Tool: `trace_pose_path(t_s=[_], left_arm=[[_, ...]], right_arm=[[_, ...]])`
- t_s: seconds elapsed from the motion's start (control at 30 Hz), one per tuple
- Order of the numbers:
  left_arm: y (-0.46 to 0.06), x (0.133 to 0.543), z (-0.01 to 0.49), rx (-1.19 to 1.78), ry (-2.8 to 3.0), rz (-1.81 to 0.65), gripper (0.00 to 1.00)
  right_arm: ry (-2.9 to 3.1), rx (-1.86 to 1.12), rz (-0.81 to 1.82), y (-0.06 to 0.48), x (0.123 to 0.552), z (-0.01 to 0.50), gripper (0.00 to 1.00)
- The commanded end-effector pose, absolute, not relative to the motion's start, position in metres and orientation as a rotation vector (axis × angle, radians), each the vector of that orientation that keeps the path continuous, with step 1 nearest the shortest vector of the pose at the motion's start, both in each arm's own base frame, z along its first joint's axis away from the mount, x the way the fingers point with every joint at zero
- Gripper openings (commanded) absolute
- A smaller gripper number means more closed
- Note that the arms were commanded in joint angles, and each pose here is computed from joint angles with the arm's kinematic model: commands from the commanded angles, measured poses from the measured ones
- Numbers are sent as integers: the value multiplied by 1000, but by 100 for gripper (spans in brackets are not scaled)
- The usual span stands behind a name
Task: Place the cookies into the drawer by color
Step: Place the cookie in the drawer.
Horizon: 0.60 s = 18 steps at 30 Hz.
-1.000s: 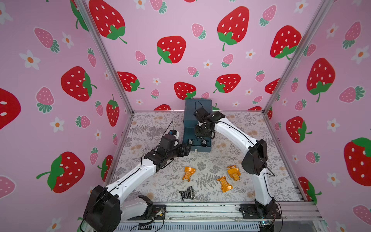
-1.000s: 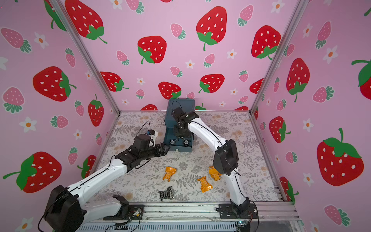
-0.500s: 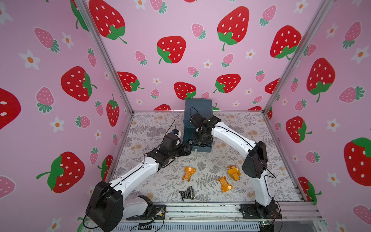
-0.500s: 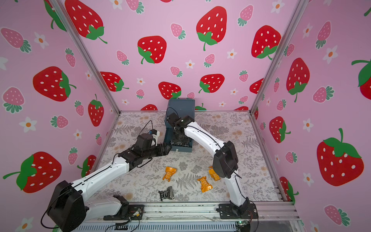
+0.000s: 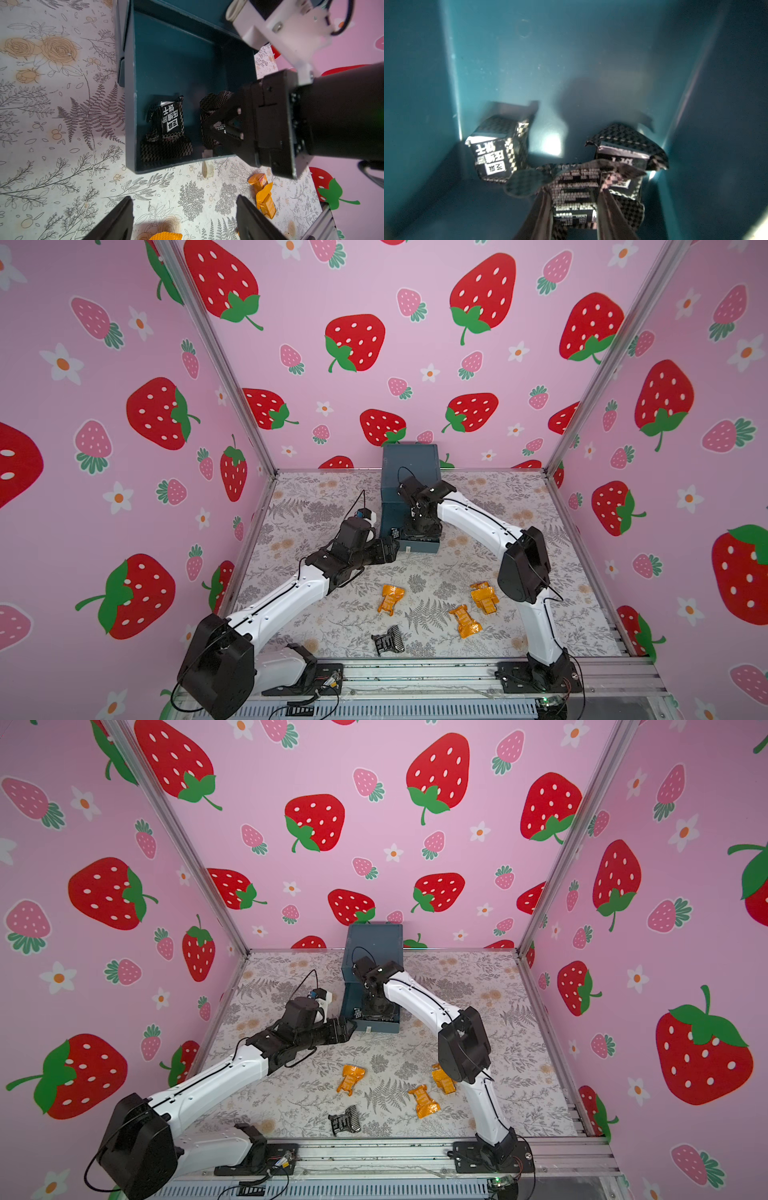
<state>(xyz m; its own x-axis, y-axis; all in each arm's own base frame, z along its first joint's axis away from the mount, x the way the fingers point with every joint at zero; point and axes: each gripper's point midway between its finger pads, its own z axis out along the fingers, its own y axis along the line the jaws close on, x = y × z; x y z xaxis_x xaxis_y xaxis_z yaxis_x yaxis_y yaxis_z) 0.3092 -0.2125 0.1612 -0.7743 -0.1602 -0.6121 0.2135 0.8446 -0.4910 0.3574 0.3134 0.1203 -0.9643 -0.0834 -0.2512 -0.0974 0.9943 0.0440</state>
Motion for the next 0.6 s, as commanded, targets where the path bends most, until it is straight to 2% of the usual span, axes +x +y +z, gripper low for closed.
trace_pose_path(t_s=[0.0,0.27,0.47,0.57], left_arm=[[-213,313,174,37,2315,-715,81],[-215,312,172,44,2327,-703,81],[-208,309,171,34,2338,-650,81],[-203,302,175,34,2342,-617,81]], right_arm=[[2903,-73,-37,294,360,109,39],[2885,-44,-137,279,364,111,44],[2875,-59,-107,282,367,116,45],[2868,-97,2,293,365,125,51]])
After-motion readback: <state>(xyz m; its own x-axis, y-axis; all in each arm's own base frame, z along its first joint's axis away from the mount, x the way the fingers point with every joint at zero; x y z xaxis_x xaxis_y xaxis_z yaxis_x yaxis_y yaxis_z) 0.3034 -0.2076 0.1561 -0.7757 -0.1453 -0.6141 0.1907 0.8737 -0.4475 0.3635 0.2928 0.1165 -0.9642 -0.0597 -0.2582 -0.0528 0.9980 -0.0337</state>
